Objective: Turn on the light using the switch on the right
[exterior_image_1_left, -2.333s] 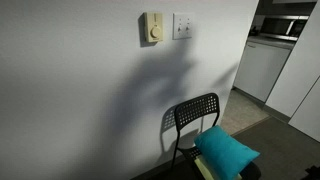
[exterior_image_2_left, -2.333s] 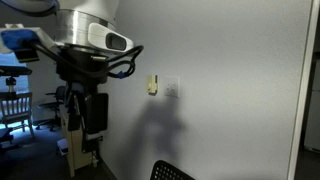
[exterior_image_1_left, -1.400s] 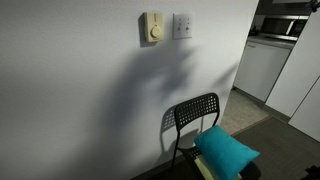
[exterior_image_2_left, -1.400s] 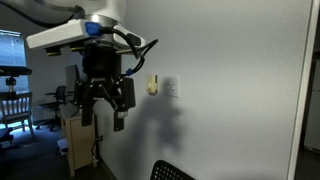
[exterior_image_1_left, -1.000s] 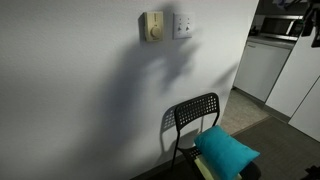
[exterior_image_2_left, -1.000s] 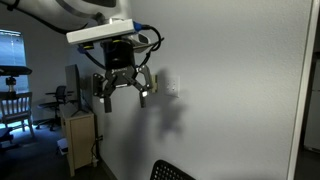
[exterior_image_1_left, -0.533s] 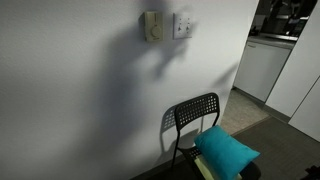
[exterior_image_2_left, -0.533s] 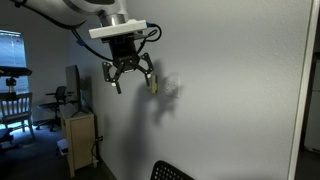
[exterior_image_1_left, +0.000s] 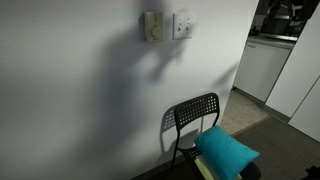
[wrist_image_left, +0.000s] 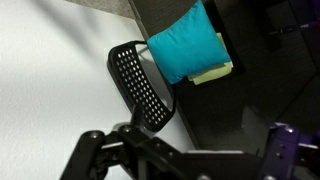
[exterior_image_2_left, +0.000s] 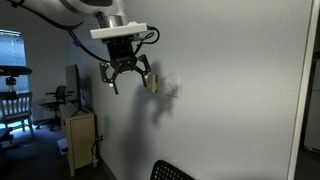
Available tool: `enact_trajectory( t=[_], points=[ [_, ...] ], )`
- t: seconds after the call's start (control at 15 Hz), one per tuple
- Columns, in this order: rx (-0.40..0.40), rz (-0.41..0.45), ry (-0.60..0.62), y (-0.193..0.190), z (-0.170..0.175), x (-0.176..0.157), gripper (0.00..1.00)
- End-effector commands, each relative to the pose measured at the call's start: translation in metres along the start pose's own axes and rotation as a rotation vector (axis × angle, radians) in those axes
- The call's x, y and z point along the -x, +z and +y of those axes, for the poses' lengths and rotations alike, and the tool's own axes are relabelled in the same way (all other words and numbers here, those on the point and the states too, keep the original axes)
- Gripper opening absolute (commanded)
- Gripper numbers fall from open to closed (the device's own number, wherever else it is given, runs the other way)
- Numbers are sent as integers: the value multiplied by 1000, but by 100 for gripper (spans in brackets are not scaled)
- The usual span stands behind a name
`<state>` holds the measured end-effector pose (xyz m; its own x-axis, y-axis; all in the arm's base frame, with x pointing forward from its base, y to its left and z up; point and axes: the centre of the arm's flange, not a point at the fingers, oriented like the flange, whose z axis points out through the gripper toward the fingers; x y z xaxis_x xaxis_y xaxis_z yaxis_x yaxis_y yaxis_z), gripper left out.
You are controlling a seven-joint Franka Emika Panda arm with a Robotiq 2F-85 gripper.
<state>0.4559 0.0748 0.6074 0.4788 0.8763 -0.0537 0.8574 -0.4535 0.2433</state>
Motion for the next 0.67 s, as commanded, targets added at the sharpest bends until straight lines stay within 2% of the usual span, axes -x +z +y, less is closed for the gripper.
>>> enact_trajectory(
  t=[0.0, 0.6],
  points=[
    [36, 53, -191, 15, 7, -17, 100],
    [76, 136, -679, 39, 36, -90, 100]
  ],
)
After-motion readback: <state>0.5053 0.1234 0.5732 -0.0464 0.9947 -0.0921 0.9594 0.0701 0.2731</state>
